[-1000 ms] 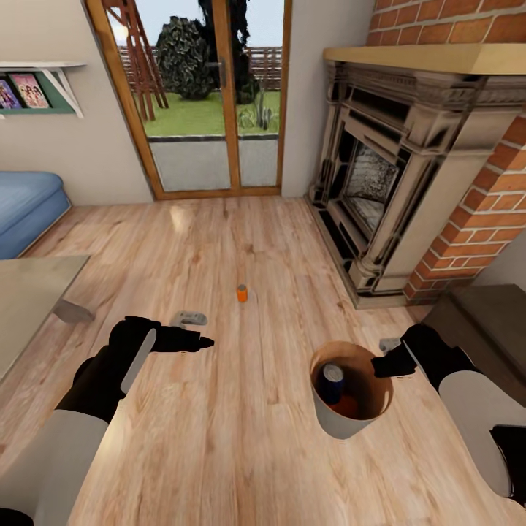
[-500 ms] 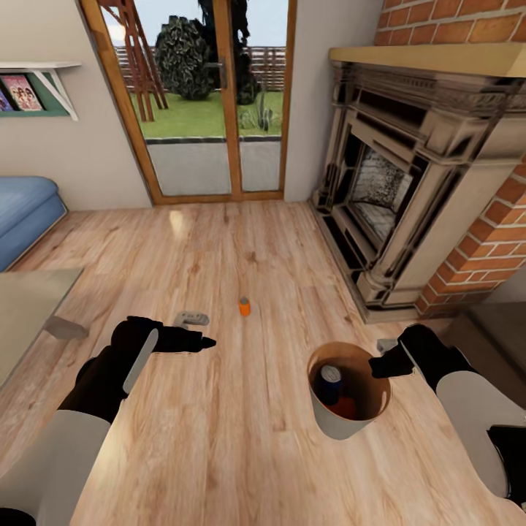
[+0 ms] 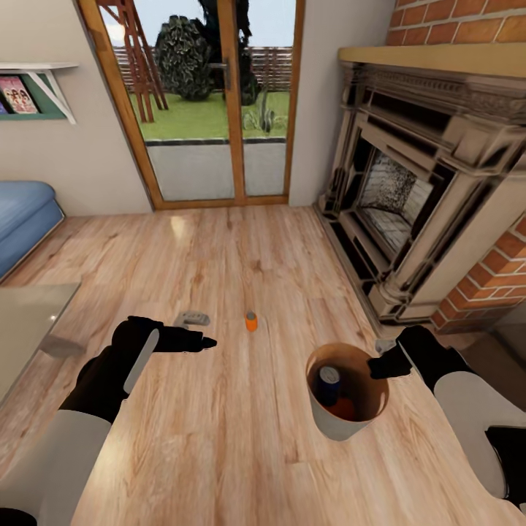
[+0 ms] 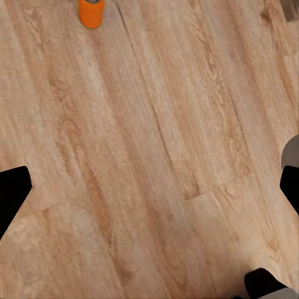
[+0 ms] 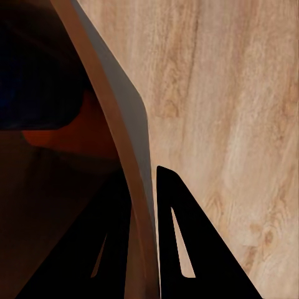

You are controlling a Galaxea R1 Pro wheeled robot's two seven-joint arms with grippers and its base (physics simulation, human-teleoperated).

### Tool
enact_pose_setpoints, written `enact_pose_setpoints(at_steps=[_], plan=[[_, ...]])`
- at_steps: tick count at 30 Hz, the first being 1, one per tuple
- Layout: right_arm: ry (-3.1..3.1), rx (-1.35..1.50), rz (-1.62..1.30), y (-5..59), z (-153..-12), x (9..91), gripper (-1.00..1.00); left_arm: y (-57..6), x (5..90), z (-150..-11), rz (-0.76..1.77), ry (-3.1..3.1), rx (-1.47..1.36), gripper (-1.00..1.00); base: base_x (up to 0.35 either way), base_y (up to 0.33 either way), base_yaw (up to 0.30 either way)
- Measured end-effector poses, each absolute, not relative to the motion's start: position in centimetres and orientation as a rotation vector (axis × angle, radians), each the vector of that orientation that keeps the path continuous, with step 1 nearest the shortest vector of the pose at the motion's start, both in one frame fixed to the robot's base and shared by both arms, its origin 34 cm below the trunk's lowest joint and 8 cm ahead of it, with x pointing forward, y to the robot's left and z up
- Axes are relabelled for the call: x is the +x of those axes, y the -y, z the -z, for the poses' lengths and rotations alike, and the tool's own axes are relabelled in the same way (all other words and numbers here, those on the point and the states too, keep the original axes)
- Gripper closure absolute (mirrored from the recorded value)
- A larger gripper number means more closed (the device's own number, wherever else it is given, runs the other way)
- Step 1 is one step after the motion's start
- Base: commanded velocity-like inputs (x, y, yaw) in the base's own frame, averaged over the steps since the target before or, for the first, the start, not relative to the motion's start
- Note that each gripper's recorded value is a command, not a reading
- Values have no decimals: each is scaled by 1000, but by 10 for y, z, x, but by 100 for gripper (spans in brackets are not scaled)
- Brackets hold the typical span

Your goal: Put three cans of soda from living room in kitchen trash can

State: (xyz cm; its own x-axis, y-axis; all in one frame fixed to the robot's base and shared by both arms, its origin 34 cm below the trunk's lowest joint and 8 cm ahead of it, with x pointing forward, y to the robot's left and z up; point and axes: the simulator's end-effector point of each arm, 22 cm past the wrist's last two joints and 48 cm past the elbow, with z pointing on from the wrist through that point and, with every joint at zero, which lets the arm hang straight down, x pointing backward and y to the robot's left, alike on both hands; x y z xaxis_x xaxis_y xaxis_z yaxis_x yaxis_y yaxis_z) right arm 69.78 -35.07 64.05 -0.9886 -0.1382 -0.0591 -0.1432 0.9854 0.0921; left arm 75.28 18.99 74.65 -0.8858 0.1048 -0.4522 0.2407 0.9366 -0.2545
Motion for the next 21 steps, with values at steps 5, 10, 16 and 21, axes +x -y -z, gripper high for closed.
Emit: enact_pose_setpoints(at_steps=[5,10,16,21], plan=[[-3077,-215,-160,347,-640,698,100,-190,752,-746,427,-2651,248,-100,319,109,0],[-3077,-218,-155,348,-640,698,100,-190,751,-745,427,-2653,248,-100,323,45,0],[-3077,-222,-152,348,-640,698,100,-190,751,-745,428,-2654,248,-100,325,10,0],[-3077,-219,-154,348,-640,698,100,-190,751,-744,425,-2654,248,-100,326,2,0]])
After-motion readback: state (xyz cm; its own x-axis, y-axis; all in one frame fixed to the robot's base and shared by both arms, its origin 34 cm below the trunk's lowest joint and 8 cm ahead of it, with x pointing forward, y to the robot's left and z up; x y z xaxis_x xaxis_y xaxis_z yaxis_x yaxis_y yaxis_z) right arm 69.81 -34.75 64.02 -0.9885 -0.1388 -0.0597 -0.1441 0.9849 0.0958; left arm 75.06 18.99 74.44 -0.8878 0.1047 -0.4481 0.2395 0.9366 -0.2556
